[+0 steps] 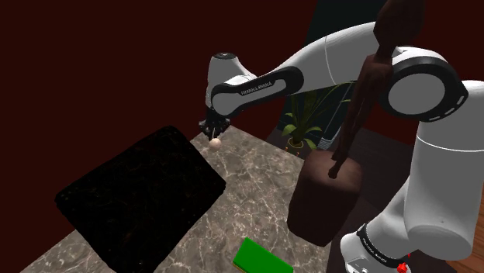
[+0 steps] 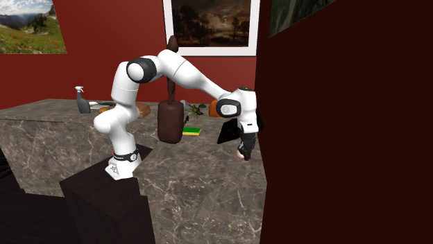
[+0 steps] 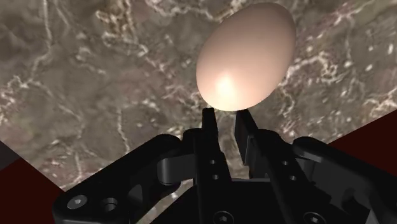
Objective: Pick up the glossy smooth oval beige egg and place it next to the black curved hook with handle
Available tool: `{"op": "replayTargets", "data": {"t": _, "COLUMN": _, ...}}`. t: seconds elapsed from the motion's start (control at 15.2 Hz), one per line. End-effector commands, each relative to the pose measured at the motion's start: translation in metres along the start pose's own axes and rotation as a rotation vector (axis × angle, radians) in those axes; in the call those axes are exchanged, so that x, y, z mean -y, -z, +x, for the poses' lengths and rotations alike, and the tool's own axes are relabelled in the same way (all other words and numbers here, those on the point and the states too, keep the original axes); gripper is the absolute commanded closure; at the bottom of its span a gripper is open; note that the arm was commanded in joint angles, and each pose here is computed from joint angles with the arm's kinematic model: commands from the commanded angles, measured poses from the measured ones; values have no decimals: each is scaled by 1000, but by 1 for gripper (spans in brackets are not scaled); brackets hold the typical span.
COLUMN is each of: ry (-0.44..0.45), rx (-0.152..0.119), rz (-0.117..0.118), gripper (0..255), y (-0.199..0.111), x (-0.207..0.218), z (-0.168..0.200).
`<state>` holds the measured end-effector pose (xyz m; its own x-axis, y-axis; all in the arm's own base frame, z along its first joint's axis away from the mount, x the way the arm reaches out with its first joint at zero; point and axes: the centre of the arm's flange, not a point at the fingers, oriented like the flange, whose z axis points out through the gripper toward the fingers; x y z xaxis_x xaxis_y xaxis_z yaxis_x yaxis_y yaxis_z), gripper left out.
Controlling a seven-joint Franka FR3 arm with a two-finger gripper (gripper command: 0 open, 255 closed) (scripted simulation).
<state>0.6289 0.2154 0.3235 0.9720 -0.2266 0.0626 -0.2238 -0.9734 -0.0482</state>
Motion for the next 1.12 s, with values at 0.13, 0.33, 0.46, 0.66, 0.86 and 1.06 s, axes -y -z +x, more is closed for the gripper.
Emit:
{"op": "replayTargets", "data": {"t": 0.13, "ry": 0, "rx": 0, "rz": 0, "gripper": 255, "y": 0, "x": 0, "z": 0}}
{"op": "replayTargets", "data": {"t": 0.33, "ry": 0, "rx": 0, "rz": 0, "gripper": 255, "y": 0, "x": 0, "z": 0}}
{"op": "replayTargets", "data": {"t": 0.46, "ry": 0, "rx": 0, "rz": 0, "gripper": 0, "y": 0, "x": 0, "z": 0}}
{"op": "replayTargets", "data": {"t": 0.66, "ry": -26, "rx": -111, "rz": 53, "gripper": 0, "y": 19, "x": -5, "z": -51}}
{"op": "replayTargets", "data": {"t": 0.86, "ry": -40, "rx": -168, "rz": 80, "gripper": 0, "y": 21, "x": -8, "z": -78}}
{"op": "replayTargets", "data": {"t": 1.06, "ry": -40, "rx": -168, "rz": 80, "gripper": 0, "y": 5, "x": -6, "z": -75}}
